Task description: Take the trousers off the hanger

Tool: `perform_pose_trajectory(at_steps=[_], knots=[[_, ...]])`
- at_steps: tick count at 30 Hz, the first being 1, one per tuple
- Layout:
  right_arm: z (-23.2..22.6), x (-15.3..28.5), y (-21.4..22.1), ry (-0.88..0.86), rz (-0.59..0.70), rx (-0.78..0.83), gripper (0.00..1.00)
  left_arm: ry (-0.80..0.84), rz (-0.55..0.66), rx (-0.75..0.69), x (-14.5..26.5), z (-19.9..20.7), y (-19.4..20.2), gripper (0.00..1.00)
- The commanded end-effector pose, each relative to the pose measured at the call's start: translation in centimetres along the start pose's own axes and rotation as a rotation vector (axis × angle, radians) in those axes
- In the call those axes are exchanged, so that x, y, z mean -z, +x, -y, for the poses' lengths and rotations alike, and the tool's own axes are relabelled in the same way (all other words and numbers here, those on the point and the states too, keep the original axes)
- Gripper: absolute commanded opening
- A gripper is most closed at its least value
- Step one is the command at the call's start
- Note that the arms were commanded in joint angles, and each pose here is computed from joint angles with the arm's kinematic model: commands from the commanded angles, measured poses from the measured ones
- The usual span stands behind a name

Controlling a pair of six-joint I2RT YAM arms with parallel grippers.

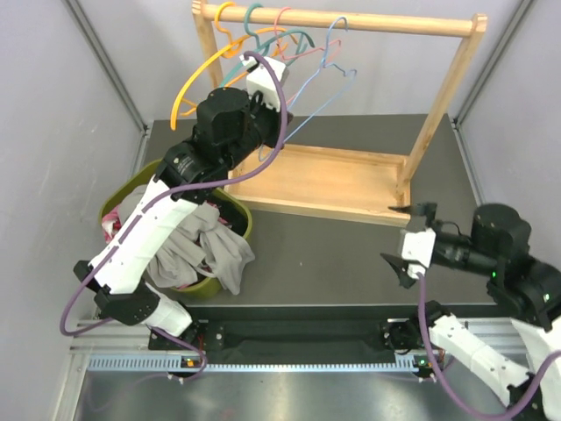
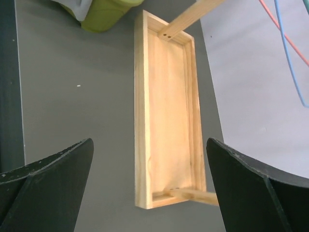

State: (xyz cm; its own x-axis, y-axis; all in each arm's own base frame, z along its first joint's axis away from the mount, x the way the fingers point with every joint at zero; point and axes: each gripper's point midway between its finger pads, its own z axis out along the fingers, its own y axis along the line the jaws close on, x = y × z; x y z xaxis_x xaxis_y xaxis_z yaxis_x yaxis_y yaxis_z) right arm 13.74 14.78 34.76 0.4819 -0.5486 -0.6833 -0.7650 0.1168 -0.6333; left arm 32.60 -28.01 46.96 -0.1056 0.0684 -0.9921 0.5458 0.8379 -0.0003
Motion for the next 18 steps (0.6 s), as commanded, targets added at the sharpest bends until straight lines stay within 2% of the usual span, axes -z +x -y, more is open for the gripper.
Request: perform_pose_trajectory(at_steps=[1,4,6,14,18], knots=[[-2.0,0.8,1.0,0.044,0.031,-0.059,1.0,0.017,0.198,0.131,-0.1,-1.0,-5.9,0.0],[-3.6,1.0,2.5,0.085,0.025,-0.098,1.0,0.019,0.191,0.145,-0.6,-1.6,-5.7,0.0],[-4.2,1.1,3.4,0.113,0.016,-0.126,1.0,0.105,0.191,0.142,-0.4,-0.2,-5.5,0.0],[-6.4,0.6,5.7,0.171,0.009,-0.181,1.0,0.215,0.215,0.122,2.5,1.2,-5.7,0.0],[-6.6,0.2,6.6,0.191,0.008,-0.21,1.0,0.148,0.228,0.145,2.7,-0.1,-5.6,0.0]])
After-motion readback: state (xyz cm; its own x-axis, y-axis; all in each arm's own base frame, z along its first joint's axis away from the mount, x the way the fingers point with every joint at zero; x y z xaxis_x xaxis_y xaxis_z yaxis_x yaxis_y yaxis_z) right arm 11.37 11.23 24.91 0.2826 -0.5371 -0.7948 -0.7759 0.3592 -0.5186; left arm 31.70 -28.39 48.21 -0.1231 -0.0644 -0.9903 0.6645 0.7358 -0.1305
